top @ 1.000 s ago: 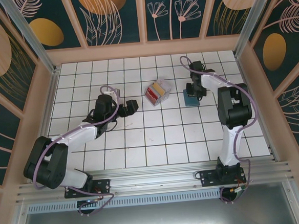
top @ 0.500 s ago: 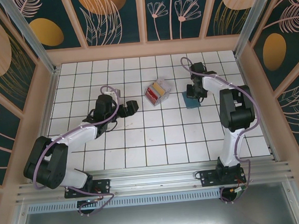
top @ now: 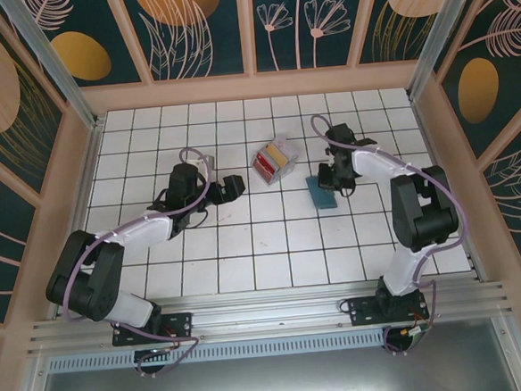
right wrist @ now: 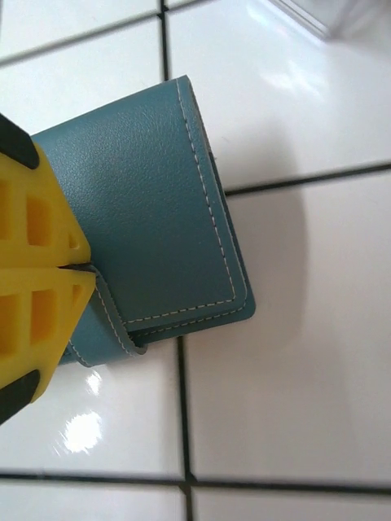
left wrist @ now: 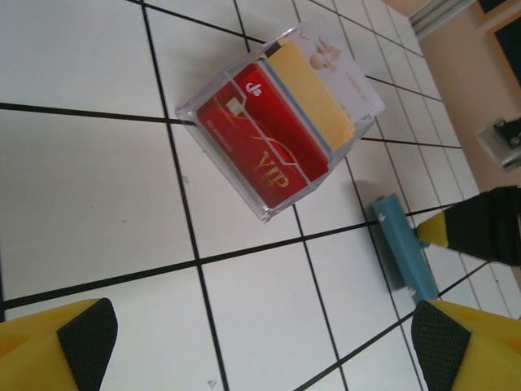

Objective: Put the credit cards into the card holder

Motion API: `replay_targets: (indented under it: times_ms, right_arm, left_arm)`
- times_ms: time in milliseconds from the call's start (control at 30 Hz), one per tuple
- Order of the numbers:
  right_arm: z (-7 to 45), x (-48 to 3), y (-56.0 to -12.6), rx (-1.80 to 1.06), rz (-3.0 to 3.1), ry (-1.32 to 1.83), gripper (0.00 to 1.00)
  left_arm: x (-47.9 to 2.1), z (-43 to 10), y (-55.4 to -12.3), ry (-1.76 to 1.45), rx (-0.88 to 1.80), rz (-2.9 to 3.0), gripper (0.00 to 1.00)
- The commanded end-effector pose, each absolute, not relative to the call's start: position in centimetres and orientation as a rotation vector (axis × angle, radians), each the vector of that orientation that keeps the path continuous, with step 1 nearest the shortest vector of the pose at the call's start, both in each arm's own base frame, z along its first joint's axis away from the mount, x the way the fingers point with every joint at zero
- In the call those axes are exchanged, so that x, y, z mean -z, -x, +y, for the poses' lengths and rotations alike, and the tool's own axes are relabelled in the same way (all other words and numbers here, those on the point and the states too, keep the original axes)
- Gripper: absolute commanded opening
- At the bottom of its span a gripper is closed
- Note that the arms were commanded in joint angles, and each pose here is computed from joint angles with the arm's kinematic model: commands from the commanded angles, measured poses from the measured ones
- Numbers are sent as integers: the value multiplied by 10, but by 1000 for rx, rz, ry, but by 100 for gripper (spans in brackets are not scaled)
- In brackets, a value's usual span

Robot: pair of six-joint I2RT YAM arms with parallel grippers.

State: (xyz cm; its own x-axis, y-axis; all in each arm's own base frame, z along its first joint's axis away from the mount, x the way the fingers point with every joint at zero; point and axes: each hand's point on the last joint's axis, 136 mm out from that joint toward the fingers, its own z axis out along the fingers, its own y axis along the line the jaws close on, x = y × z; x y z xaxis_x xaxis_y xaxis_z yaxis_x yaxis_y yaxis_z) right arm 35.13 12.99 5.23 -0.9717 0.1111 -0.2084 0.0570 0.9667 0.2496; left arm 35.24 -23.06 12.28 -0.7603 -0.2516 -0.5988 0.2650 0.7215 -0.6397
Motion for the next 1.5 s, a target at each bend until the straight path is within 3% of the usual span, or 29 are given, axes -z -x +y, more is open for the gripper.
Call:
replay_targets:
  times_ms: [0,567,1067,1333,1467]
  right_arm:
    - [160,-67,-338,-571,2874,-168,2]
    - [222,-72,-330,-824,2804,-225,2]
    - [241,-93,-327,-932,2739,-192,2]
    - [247,-102,-324,-993,2721,-181,2]
    - [248,-105,-325,-1002,2716,-177,2]
  left_arm:
    - [-138,-244,-355,-32,1041,2187,95]
    - [-118,-307,-322,-89,1197,2265,84]
    - [-88,-363,-327,-132,1319,2351,74]
    - [-85,-373,-331,-140,1351,2348,54]
    - [-84,-374,-331,-142,1361,2348,27]
